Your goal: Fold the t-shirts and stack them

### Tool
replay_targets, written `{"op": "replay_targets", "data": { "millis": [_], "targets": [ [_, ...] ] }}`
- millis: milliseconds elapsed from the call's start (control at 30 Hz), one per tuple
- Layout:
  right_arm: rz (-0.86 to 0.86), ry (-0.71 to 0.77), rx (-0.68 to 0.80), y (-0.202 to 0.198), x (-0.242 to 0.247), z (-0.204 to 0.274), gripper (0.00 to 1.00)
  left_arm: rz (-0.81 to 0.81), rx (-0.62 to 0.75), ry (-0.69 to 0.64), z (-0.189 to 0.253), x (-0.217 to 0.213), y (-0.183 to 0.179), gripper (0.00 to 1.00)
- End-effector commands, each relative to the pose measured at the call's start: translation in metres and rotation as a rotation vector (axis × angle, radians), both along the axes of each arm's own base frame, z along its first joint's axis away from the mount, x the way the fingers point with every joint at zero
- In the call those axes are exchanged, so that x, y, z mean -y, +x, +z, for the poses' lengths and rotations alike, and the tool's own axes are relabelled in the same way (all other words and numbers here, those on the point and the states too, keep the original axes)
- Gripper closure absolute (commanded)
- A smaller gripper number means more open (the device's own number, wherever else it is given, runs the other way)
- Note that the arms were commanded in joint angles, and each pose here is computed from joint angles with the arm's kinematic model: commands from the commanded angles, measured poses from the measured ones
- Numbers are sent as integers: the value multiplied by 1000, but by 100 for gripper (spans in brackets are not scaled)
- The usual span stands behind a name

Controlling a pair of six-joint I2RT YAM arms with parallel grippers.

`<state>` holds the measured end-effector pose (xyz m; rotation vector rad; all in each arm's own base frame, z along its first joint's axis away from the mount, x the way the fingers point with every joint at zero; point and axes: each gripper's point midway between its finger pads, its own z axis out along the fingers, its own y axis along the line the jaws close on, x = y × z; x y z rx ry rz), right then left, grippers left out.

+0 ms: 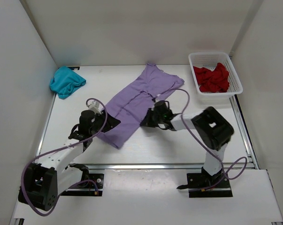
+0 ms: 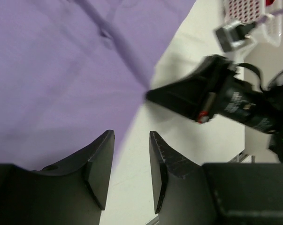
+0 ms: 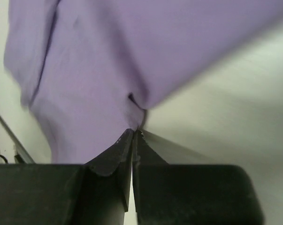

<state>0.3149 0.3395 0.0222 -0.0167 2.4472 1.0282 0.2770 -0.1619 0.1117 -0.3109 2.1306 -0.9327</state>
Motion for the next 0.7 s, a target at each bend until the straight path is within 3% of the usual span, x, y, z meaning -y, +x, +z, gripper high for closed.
{"op": "replay_targets", "data": {
  "millis": [0, 100, 167, 333, 500, 667],
  "targets": [
    [-87, -21, 4, -6, 69, 9, 100, -57, 35, 23, 9, 17, 2, 53],
    [-131, -11, -40, -29, 133, 5, 95, -118, 26, 63, 1, 39, -4, 54],
    [-181, 7, -61, -30, 161, 6, 78, -179, 17, 95, -3, 54, -11, 54],
    [-230, -23, 8, -50, 185, 25, 54, -234, -57, 228, -27, 45, -31, 54],
    [-163, -96, -27, -95, 177, 23, 57, -181, -128, 362, -51, 5, -54, 51],
    [-146, -167, -88, -144, 173, 13, 61, -278, -241, 400, -78, 6, -100, 44]
  ]
}}
